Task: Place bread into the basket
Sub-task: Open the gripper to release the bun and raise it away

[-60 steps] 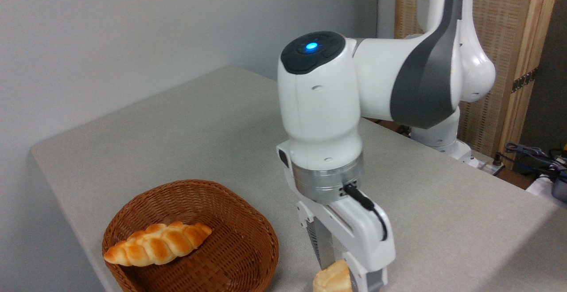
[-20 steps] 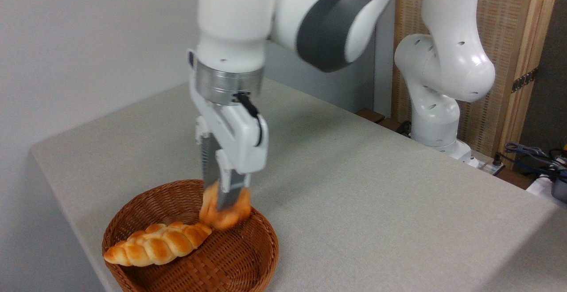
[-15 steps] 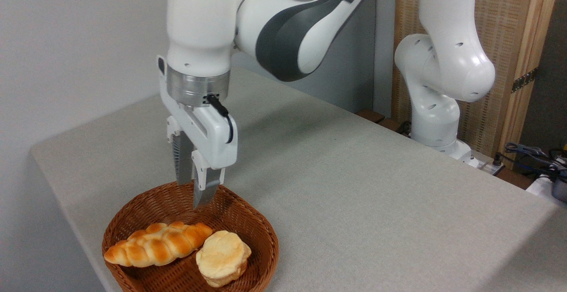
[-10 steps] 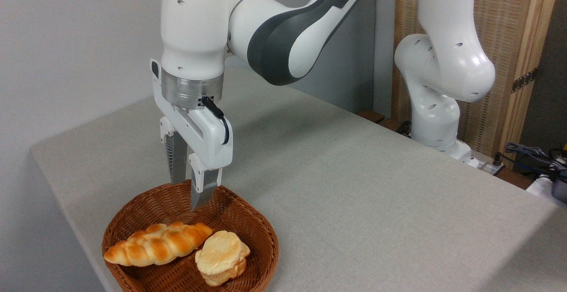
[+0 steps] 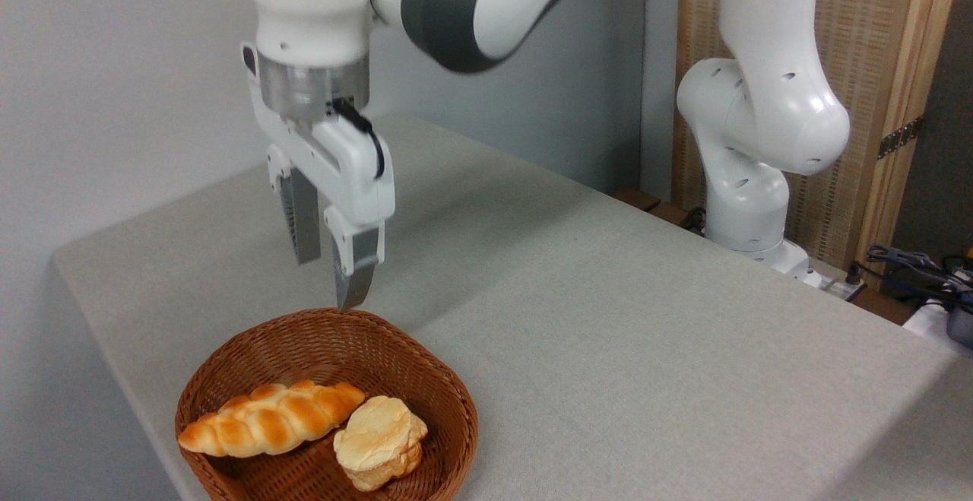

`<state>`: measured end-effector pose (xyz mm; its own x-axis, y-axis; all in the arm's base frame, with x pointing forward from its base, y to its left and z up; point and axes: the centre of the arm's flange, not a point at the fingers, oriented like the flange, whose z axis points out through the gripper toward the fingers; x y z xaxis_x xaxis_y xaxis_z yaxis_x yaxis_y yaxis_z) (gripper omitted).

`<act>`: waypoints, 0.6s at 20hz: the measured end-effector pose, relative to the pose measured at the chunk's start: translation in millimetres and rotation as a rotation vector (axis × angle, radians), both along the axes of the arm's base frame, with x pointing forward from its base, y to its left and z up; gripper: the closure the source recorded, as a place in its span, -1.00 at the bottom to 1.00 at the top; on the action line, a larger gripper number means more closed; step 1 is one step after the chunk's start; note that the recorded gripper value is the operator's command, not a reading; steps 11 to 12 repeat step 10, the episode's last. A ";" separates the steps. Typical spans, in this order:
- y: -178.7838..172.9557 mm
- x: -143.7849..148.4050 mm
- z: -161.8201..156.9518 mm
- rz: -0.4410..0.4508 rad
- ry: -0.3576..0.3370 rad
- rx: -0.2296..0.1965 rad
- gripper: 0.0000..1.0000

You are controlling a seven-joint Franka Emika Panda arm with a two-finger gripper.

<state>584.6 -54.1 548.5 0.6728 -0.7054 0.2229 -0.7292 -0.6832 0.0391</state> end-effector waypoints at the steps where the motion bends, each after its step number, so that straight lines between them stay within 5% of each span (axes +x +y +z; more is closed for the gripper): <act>1: 0.0 -2.3 9.1 0.001 0.017 0.007 -1.00; 6: 6.9 -8.3 29.4 0.012 0.054 0.069 -1.00; 12: 16.6 -7.2 28.0 0.046 0.061 0.074 -1.00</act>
